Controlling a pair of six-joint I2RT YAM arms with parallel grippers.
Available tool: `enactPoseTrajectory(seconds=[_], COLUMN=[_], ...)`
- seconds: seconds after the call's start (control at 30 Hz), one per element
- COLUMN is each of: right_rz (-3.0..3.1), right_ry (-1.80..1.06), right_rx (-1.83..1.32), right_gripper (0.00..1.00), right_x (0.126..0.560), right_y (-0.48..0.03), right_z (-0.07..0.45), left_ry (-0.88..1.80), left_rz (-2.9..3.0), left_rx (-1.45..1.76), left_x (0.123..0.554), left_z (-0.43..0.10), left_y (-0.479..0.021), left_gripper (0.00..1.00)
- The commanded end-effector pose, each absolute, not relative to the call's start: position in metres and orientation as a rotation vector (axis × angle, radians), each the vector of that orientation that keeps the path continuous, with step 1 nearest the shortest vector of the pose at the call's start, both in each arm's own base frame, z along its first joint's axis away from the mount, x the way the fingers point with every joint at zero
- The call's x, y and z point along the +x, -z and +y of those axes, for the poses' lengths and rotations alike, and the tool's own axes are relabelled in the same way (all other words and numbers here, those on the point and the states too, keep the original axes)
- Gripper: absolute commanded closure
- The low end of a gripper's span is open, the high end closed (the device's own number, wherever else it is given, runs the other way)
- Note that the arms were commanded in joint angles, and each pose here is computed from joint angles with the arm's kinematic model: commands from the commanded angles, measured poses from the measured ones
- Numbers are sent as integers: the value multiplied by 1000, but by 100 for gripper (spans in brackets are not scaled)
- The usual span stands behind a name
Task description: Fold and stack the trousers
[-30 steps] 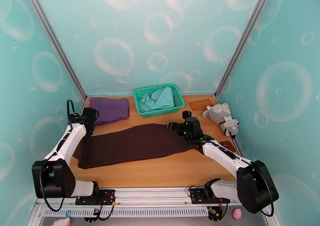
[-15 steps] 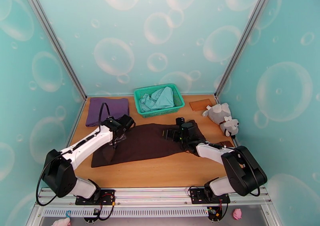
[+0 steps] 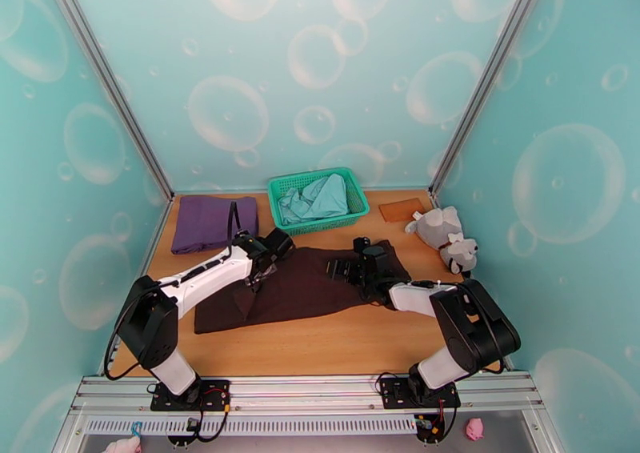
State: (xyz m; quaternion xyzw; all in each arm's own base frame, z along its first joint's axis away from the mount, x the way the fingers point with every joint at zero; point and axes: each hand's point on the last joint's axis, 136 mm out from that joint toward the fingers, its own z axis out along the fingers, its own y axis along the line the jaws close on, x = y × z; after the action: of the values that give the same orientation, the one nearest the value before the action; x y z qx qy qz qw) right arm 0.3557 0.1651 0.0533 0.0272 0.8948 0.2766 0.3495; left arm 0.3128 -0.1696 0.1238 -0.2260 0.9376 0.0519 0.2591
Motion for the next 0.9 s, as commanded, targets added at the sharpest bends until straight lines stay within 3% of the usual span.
enactPoseTrajectory(seconds=[0.0, 0.17, 0.3, 0.37, 0.5, 0.67, 0.77, 0.87], right_rz=[2307, 2310, 2308, 2309, 2304, 2295, 2285, 2287], right_ry=[-748, -753, -758, -755, -750, -747, -742, -742], right_rx=[93, 95, 101, 104, 108, 108, 106, 97], right_gripper=[1, 1, 1, 1, 1, 1, 1, 1], right_x=[358, 358, 358, 358, 359, 360, 361, 361], right_y=[-56, -55, -55, -55, -57, -59, -62, -61], right_z=[166, 165, 163, 161, 159, 155, 153, 154], left_ry=[46, 111, 86, 109, 234, 479, 486, 420], left_rz=[2381, 2370, 2463, 2495, 2481, 2321, 2237, 2287], left_rx=[-688, -700, -616, -555, -415, -191, -155, -215], left_x=[325, 335, 347, 352, 359, 358, 350, 343], left_z=[-184, -202, -227, -246, -282, -310, -288, -247], left_y=[-157, -121, -83, -76, -97, -149, -158, -132], left_gripper=[100, 97, 82, 80, 64, 52, 44, 41])
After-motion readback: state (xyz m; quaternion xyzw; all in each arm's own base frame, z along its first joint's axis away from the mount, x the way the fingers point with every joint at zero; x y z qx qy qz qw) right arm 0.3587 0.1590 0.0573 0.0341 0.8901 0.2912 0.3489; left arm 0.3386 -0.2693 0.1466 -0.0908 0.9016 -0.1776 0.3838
